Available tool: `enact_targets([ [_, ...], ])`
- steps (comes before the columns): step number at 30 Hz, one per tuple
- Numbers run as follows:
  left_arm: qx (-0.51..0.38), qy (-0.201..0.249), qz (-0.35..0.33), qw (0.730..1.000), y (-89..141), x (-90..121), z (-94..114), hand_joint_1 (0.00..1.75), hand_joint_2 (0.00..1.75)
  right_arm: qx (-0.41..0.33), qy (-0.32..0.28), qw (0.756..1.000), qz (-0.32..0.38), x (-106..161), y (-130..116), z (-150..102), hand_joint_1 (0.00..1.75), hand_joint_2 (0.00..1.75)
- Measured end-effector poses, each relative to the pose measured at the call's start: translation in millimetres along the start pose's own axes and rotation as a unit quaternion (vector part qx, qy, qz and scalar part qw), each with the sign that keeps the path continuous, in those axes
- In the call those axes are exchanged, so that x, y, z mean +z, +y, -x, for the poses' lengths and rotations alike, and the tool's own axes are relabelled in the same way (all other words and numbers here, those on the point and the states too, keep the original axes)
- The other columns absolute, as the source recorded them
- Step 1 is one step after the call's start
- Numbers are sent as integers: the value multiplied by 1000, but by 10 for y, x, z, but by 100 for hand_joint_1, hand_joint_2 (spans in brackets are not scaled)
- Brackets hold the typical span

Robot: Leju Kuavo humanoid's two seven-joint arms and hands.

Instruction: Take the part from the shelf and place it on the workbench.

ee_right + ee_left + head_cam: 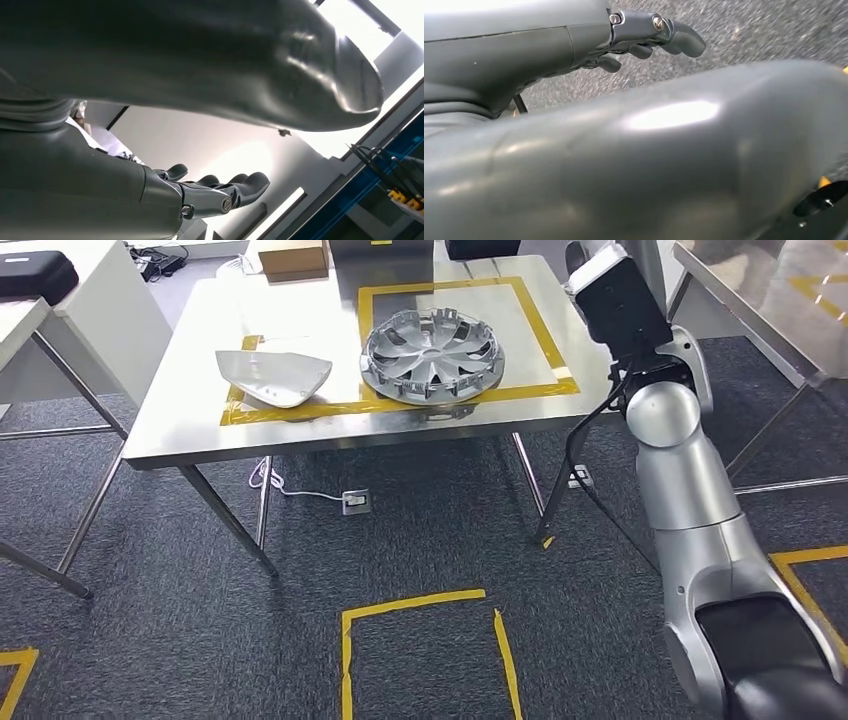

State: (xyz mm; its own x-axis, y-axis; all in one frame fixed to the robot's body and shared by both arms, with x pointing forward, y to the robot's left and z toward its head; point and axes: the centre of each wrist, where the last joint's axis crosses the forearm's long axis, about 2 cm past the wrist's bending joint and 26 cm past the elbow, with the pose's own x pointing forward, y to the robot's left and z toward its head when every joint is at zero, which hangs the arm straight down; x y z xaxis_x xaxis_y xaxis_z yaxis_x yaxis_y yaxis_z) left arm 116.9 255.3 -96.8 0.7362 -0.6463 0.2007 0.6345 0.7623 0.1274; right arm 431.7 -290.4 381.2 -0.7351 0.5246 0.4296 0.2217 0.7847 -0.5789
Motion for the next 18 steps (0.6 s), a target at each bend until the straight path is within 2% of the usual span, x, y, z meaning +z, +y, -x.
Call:
enact_targets([
  [18, -2, -2, -3, 1000, 26, 1, -28, 0, 0, 11, 17, 1000, 3, 129, -62, 112, 0, 0],
])
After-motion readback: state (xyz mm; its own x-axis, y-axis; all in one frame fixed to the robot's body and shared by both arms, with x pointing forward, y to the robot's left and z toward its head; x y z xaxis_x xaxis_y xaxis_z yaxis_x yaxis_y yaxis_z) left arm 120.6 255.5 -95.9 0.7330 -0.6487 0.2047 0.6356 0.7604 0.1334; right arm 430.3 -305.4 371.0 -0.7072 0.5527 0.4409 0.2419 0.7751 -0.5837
